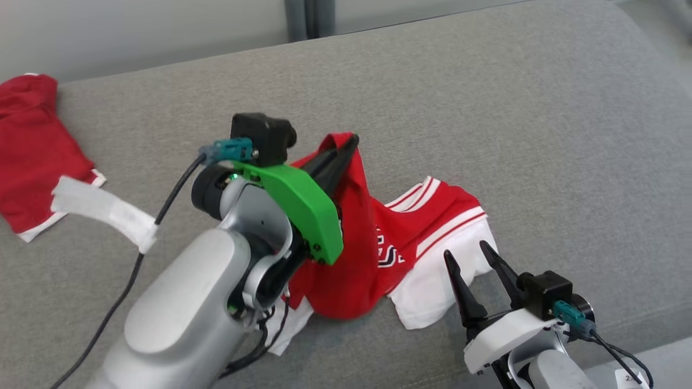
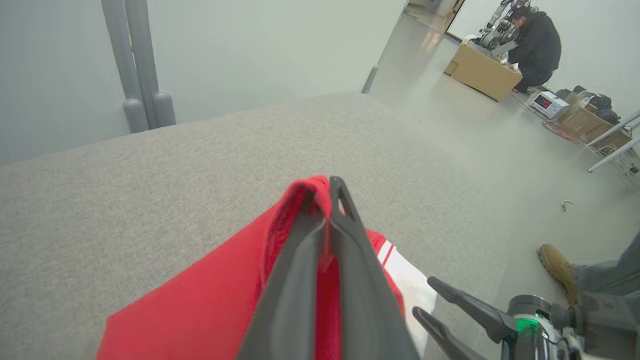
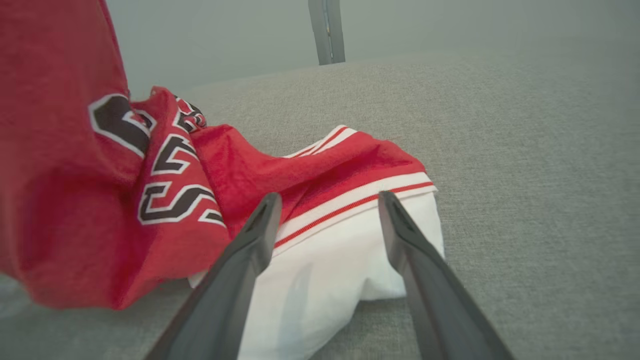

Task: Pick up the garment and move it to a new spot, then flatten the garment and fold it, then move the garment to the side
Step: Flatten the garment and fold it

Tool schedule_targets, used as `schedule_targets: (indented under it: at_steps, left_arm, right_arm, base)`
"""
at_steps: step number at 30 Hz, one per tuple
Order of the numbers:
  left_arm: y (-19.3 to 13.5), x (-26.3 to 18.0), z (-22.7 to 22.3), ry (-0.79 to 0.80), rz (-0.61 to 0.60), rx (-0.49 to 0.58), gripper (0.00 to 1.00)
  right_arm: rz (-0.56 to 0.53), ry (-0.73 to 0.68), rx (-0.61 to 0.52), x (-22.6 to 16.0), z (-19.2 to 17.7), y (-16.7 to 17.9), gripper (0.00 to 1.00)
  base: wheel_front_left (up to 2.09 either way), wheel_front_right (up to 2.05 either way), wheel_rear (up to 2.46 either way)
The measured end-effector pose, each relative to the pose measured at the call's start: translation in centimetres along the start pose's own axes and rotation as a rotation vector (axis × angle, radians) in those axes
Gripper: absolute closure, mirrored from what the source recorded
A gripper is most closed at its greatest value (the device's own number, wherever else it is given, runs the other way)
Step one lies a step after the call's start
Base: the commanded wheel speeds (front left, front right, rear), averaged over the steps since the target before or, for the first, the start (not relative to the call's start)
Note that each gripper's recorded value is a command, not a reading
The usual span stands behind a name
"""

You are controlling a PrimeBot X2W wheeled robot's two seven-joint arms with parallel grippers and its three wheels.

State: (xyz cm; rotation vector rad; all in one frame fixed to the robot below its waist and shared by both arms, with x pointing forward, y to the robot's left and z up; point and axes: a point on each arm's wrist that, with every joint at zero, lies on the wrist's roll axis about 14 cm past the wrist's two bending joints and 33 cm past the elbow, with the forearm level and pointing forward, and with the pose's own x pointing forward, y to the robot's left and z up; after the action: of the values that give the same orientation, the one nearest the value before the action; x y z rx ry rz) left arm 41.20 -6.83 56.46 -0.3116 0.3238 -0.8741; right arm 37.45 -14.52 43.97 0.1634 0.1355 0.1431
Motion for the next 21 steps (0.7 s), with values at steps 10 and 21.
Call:
schedule_targets:
  at_steps: [10, 21]
  left_arm:
    - [2.5, 9.8, -0.2, 0.011, 0.06, 0.153, 1.0]
    - [3.7, 14.5, -9.1, 0.234, -0.028, 0.34, 0.0]
  right_arm:
    - [-0.158, -0.001, 0.043, -3.4, 0.0, -4.1, 0.0]
    - [-0.372, 0.021, 0.062, -8.2, -0.6, -9.1, 0.0]
  base:
    - [0.0, 0.0, 0.0]
    - [0.0, 0.0, 0.0]
